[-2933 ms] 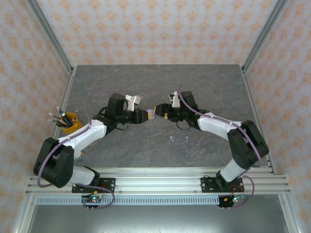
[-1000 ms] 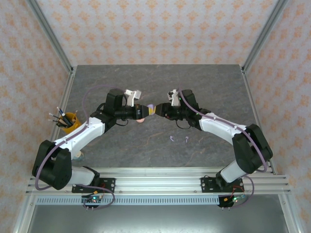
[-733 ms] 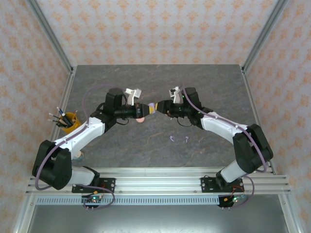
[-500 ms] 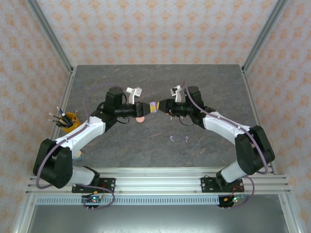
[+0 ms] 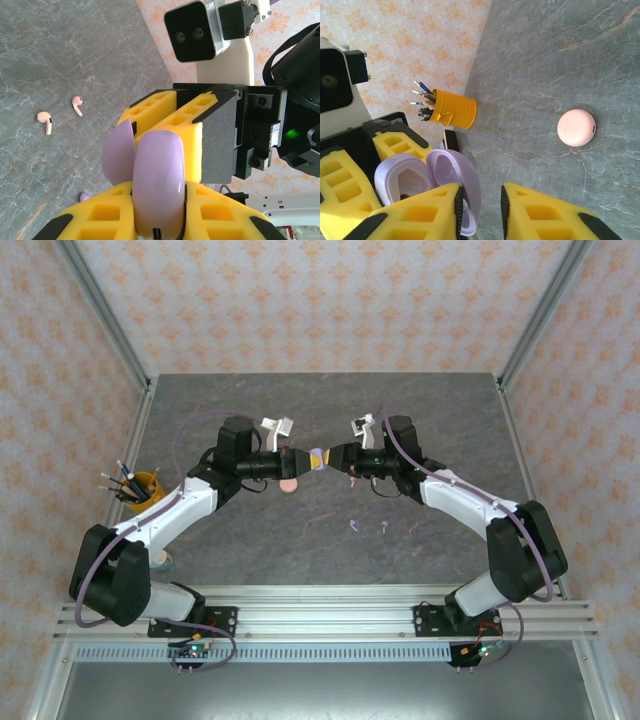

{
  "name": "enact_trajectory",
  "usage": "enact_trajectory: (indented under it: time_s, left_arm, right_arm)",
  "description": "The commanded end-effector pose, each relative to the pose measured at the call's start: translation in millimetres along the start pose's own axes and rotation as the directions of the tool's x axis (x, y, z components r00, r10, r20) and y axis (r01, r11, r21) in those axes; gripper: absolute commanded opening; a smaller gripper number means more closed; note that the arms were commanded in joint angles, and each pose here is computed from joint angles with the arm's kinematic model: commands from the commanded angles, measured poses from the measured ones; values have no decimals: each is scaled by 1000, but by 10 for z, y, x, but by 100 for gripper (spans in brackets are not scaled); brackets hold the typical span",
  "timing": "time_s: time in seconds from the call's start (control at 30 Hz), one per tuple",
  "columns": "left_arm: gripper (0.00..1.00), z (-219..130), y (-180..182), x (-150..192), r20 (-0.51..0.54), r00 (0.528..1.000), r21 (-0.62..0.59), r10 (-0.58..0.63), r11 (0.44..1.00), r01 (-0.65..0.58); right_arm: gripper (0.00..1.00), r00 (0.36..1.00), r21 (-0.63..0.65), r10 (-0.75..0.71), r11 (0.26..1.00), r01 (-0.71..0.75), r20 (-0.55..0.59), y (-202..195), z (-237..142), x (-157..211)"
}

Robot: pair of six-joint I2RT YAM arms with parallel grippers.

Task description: Insert the wireless bluetooth earbuds into the charging case

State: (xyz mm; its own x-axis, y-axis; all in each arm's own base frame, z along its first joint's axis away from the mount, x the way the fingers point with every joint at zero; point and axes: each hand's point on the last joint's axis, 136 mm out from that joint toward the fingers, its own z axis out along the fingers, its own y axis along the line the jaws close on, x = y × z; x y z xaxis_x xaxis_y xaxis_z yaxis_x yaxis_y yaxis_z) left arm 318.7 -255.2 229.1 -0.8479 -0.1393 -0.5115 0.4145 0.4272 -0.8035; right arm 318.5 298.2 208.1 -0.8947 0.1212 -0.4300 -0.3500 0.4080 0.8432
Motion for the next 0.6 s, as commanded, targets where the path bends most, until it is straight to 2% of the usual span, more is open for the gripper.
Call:
enact_trajectory:
  time_s: [0.0, 0.23, 0.57]
  left_arm:
    - [6, -67, -426, -155, 18, 995, 127, 98, 987, -100]
    - [6, -73, -445, -181, 26, 994, 125, 105, 986, -107]
    - [6, -76, -448, -175, 18, 994, 122, 107, 987, -108]
  right_arm:
    - [27, 1000, -6, -23, 1000, 23, -17, 41, -6, 30]
    - [26, 999, 3, -18, 1000, 18, -32, -16, -8, 97]
    - [33, 999, 21, -19, 1000, 20, -34, -70, -20, 131]
